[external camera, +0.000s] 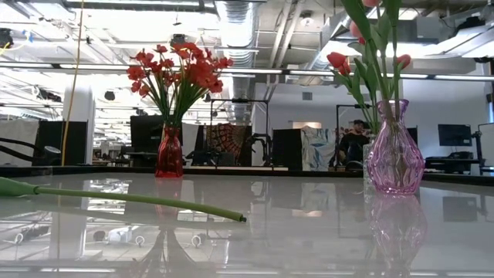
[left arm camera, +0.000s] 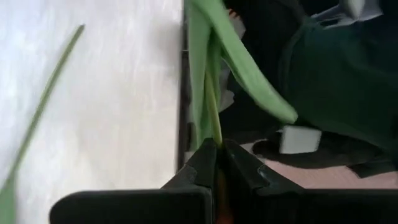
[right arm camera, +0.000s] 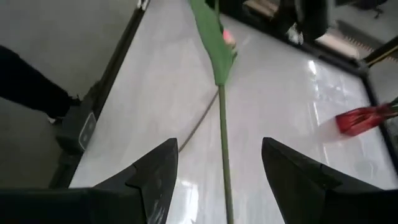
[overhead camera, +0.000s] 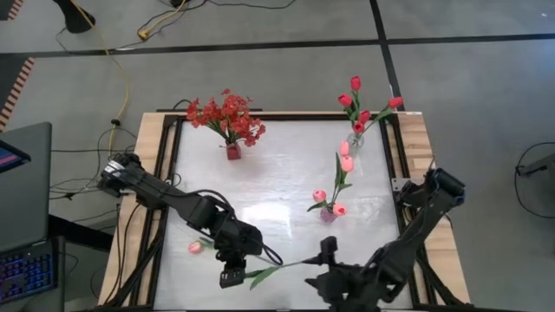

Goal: Sort flowers into vase by color
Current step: Put the pink tulip into the purple flower vase

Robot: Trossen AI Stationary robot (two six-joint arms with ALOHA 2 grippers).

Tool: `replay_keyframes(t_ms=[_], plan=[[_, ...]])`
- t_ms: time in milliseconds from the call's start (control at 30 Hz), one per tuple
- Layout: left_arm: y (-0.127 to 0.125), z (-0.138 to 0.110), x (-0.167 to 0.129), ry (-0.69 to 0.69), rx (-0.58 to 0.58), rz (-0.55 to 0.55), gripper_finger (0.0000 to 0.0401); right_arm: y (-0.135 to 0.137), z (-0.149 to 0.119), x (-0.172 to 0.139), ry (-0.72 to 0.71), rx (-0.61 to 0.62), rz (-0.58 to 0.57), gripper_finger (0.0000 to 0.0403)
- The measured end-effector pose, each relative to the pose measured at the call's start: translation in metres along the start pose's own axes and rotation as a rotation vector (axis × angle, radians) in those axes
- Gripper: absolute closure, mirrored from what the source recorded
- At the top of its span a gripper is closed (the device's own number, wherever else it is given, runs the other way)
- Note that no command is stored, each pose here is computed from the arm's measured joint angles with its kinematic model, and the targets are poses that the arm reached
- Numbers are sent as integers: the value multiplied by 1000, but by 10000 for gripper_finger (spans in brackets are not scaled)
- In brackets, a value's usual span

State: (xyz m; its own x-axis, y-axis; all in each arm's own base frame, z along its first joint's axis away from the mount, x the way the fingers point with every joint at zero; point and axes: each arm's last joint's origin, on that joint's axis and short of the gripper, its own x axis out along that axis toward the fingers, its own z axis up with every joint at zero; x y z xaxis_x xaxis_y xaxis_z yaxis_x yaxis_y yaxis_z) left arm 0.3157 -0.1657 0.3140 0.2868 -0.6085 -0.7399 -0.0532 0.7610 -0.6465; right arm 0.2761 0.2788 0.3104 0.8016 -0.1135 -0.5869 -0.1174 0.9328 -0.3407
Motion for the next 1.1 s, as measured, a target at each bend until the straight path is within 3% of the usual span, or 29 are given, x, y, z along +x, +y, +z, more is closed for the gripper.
replay_keyframes(t_ms=[200,700,1100], plan=[[3,1,7,17,38,19,399,6,-6,26,62,39,-3,143],[2,1,7,10,79,17,399,-7,-9,54,132,132,-30,151],[2,1,7,10,70,17,399,-7,-9,54,139,123,-17,286]])
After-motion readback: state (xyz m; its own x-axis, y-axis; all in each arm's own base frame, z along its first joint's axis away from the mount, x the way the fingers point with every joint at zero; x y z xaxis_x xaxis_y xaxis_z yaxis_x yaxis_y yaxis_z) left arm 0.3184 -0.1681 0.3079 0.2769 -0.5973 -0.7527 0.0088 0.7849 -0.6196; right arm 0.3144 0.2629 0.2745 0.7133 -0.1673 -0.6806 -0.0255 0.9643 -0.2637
